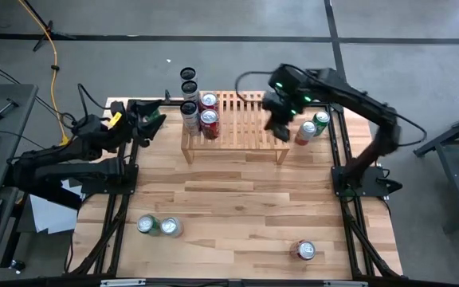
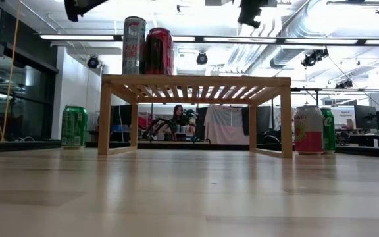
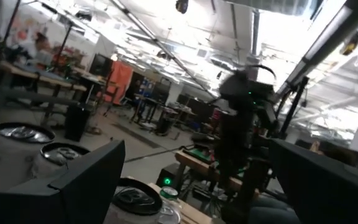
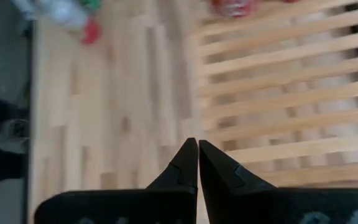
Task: Place canned beverage on shelf
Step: Put the red-white soda can on the shelf aligned with the other red-white soda cans
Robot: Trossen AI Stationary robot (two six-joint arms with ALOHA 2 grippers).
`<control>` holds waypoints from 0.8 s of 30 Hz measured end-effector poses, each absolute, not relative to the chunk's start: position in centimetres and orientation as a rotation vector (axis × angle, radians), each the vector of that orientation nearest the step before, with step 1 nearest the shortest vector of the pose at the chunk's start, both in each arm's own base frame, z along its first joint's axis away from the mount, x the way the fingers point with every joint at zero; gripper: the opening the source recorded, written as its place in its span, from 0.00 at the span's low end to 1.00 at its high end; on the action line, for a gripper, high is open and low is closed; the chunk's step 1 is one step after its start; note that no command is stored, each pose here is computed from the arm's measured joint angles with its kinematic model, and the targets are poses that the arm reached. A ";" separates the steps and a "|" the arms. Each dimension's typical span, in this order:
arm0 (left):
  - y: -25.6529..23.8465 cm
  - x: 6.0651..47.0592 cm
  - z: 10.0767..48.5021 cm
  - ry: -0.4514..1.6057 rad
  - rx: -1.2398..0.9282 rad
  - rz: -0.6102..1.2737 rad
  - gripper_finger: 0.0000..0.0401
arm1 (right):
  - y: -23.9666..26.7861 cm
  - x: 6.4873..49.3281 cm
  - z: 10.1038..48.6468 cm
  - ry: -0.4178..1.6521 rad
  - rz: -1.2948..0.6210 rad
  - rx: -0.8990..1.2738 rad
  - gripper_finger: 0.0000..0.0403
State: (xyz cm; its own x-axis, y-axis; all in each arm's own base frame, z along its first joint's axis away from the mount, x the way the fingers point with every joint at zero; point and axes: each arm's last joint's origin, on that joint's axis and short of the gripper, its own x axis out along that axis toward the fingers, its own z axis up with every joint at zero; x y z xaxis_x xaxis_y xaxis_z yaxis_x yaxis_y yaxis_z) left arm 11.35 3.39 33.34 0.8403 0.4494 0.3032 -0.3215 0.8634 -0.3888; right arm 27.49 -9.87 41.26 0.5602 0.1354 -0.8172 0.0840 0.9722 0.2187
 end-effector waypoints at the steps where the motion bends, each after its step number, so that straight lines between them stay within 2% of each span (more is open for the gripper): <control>1: 3.4 11.4 33.3 -0.400 -0.352 0.414 0.96 | -9.1 26.6 41.3 0.950 0.047 0.246 0.00; 7: 3.5 11.9 33.1 -0.406 -0.468 0.395 0.96 | -3.8 20.1 38.5 0.698 -0.006 0.369 0.00; 12: 3.7 12.4 33.1 -0.436 -0.538 0.408 0.96 | -0.7 16.8 36.0 0.433 0.112 0.422 0.00; 18: 3.9 13.1 33.4 -0.437 -0.534 0.409 0.96 | 0.2 15.9 34.8 0.218 0.100 0.400 0.00; 24: 3.8 13.6 33.6 -0.388 -0.449 0.359 0.96 | 0.1 16.5 35.1 0.144 0.048 0.390 0.00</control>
